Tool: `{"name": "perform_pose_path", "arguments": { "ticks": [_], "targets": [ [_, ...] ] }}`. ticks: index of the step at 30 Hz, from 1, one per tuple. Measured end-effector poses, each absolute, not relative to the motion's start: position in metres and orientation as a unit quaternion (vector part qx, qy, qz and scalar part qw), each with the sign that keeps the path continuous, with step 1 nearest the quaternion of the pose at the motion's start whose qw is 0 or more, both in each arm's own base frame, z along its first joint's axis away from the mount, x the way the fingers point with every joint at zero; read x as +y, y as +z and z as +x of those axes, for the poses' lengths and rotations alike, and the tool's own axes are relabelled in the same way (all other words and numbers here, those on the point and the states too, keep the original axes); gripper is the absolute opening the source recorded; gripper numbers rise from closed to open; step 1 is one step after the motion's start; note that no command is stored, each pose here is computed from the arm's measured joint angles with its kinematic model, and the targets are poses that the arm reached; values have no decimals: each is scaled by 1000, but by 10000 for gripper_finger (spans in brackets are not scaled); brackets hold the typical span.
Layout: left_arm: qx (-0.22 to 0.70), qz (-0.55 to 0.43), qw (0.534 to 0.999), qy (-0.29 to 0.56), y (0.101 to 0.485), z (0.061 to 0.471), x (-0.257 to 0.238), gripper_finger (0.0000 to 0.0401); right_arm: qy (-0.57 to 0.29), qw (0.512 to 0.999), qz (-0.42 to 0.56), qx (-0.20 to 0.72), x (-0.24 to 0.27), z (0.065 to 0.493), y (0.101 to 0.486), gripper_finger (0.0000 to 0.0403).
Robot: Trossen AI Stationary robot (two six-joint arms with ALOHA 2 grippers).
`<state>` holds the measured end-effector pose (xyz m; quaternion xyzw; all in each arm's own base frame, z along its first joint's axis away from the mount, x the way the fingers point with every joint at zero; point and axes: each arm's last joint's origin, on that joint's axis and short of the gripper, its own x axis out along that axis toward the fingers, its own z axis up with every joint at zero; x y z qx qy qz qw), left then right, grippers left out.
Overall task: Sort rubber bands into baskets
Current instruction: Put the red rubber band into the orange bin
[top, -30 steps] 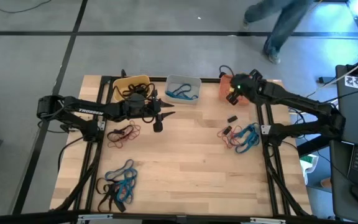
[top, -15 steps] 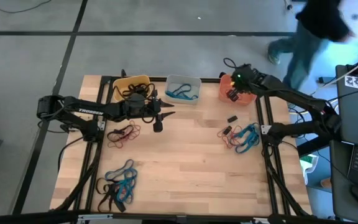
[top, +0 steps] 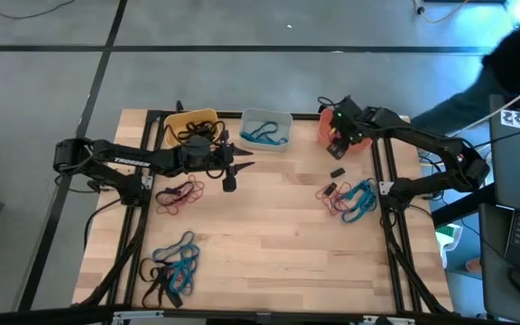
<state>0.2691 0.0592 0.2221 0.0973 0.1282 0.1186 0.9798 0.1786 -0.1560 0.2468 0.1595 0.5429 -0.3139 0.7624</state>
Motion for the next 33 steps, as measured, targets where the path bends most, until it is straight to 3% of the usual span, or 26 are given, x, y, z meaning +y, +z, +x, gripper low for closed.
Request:
{"name": "perform_pose_path", "arguments": {
  "ticks": [4, 14, 33],
  "targets": [
    [128, 97, 980, 119, 222, 269, 59, 130, -259, 778, 197, 538, -143, 187, 246, 214],
    [128, 97, 980, 119, 222, 269, 59, 130, -196, 795, 185, 544, -102, 212, 246, 195],
    [128, 96, 980, 119, 222, 269, 59, 130, -43, 819, 23, 571, -42, 232, 246, 193]
  ]
}}
